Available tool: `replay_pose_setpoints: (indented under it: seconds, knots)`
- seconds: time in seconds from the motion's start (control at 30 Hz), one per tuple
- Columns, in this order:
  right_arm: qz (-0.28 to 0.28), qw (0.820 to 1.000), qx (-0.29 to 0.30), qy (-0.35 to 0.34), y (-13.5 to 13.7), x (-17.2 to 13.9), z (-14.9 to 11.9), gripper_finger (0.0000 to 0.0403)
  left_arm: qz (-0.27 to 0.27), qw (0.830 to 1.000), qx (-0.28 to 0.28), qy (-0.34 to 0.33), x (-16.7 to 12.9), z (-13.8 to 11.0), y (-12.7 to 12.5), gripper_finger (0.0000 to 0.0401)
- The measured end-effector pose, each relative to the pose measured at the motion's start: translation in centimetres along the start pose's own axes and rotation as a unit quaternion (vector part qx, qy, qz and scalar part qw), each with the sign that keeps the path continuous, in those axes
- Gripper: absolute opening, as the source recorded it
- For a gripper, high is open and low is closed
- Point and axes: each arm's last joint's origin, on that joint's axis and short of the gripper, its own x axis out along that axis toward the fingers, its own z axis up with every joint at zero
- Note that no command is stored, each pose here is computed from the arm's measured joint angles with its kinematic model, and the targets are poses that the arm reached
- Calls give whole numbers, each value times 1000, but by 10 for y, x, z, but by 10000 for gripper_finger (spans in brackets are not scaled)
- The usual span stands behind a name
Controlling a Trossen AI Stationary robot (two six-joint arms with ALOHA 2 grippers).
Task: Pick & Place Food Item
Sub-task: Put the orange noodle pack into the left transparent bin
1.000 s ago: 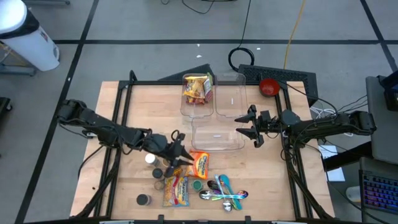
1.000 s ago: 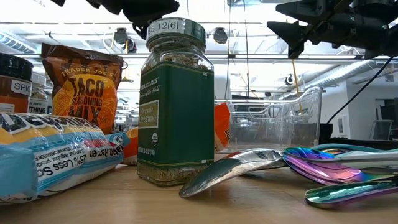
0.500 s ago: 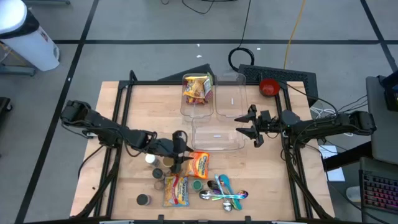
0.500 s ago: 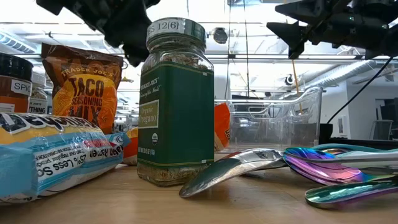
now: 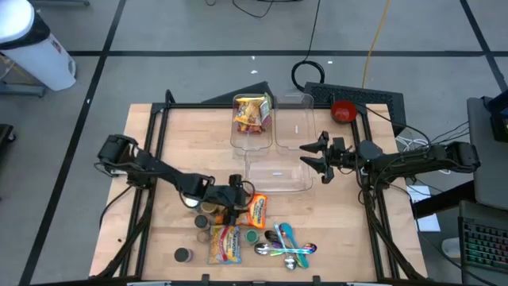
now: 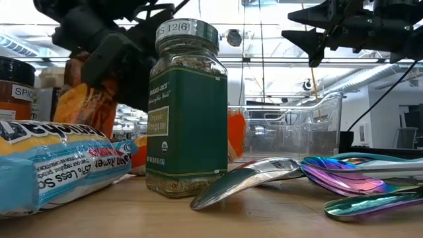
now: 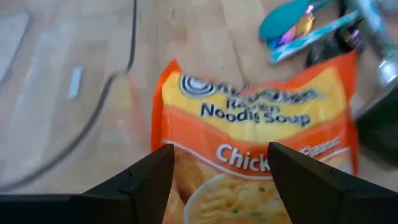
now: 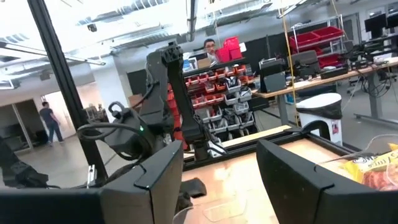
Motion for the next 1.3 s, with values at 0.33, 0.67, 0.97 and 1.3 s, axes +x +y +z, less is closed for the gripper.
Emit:
replay_pose_setpoints:
  seconds: [0.33, 0.67, 0.97, 1.3]
  knots:
    - [0, 1000, 2, 3, 0, 0, -1, 196, -31, 999, -5, 8, 4, -3, 3, 217]
    - [1, 1000, 2, 4, 0, 0, -1, 196, -24, 1000, -2, 0, 4, -1, 3, 143]
    - [0, 1000, 2, 6, 0, 0, -1, 196, -7, 1000, 15, -14, 4, 1, 4, 83]
    - [0, 1000, 2, 9, 0, 0, -2, 196, -5, 997, 64, -35, 2, 15, 4, 6]
